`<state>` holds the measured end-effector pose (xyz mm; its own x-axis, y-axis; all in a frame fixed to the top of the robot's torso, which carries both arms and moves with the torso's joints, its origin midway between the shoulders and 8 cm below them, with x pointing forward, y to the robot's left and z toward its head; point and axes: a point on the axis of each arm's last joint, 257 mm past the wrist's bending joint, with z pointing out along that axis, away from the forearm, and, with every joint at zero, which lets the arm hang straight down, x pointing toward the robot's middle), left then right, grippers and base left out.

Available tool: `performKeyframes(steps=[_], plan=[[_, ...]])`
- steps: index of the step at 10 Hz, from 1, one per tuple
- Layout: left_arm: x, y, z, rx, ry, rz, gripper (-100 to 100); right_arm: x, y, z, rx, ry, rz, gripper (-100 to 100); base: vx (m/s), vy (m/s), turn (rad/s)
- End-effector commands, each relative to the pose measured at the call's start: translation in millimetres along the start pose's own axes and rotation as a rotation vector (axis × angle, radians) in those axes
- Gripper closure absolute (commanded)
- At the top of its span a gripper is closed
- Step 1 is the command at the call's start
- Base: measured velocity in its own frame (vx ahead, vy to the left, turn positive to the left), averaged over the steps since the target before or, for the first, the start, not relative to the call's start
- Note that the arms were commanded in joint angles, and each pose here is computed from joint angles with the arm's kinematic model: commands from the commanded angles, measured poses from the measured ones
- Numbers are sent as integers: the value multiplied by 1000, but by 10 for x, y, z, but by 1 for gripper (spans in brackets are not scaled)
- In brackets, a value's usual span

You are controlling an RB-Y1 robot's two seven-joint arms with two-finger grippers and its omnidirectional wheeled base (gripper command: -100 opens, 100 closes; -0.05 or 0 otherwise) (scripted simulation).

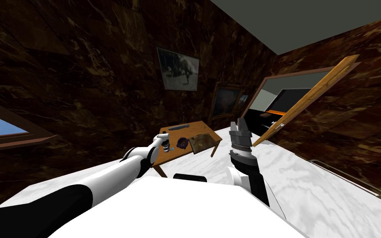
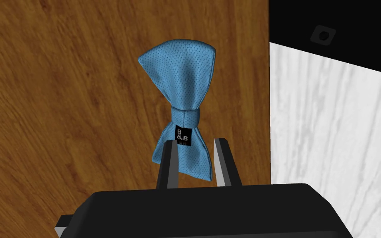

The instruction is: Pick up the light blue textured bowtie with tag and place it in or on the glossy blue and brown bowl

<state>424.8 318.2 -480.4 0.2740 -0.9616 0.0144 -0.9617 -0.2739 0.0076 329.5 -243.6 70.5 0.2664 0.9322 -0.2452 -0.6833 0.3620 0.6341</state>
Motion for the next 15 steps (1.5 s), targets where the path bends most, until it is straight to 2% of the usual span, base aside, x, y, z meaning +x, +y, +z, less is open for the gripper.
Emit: performKeyframes(steps=[1,4,5,7,10,12,15], plan=[[-2,11,-20,-5,0,1,100,0,0,0,0,0,0,0,30,-36,25],[111,-47,-228,-33,10,11,100,0,0,0,0,0,0,0,40,-70,37],[111,-47,-228,-33,10,11,100,0,0,0,0,0,0,0,40,-69,4],[164,-88,-366,-48,13,14,100,0,0,0,0,0,0,0,47,-66,24],[184,-106,-431,-54,15,15,100,0,0,0,0,0,0,0,26,-48,4],[222,-155,-599,-68,17,10,100,0,0,0,0,0,0,0,41,-60,14],[228,-179,-681,-74,16,5,100,0,0,0,0,0,0,0,43,-78,-3]])
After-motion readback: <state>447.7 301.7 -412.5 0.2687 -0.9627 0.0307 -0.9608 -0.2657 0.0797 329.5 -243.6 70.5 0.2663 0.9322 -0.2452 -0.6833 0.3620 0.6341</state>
